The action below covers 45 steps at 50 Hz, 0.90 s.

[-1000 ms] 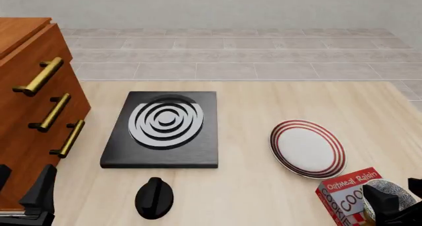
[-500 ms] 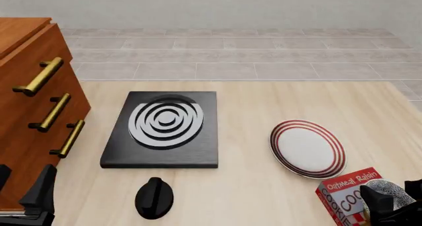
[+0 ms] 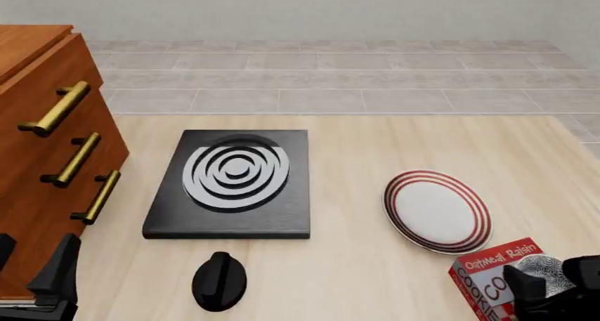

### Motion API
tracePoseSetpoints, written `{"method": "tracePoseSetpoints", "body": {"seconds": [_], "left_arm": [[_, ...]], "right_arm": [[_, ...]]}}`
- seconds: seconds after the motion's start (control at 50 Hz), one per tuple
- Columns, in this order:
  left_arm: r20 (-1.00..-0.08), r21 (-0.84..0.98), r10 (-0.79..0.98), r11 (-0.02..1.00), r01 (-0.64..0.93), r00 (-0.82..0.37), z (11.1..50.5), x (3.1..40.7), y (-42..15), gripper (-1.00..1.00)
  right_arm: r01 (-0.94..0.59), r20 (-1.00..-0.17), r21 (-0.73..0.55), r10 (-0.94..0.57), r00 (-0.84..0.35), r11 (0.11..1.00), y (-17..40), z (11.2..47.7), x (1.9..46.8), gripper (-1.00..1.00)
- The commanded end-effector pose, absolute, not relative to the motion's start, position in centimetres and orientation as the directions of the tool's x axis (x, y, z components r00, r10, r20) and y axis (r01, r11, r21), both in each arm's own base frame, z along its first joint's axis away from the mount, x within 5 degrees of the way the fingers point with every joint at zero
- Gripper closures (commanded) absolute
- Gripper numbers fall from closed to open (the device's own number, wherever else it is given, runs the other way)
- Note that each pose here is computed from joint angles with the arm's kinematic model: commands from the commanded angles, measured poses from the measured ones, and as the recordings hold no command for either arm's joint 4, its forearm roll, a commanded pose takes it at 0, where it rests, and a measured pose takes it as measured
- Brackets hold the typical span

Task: Pick the akita bowl on the cookies box and place it on the plate.

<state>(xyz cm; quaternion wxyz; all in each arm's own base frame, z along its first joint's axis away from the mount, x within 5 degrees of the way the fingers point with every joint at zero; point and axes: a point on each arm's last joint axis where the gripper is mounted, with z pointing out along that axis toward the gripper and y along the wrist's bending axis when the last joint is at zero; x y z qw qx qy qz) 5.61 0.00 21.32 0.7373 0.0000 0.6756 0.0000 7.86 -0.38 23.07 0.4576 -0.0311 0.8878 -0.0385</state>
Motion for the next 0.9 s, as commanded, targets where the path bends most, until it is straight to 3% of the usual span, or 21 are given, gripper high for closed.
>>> {"method": "tracePoseSetpoints", "body": {"seconds": [0.02, 0.9], "left_arm": [[-0.996, 0.0, 0.0, 1.0, 0.0, 0.087, 21.3, 5.6, 0.0, -1.0], [-0.996, 0.0, 0.0, 1.0, 0.0, 0.087, 21.3, 5.6, 0.0, -1.0]], "right_arm": [[-0.008, -0.807, -0.085, -0.073, -0.587, 0.996, -0.4, 22.1, 8.2, -1.0], [0.05, -0.801, -0.062, -0.02, -0.598, 0.997, -0.8, 19.8, 8.4, -1.0]]}}
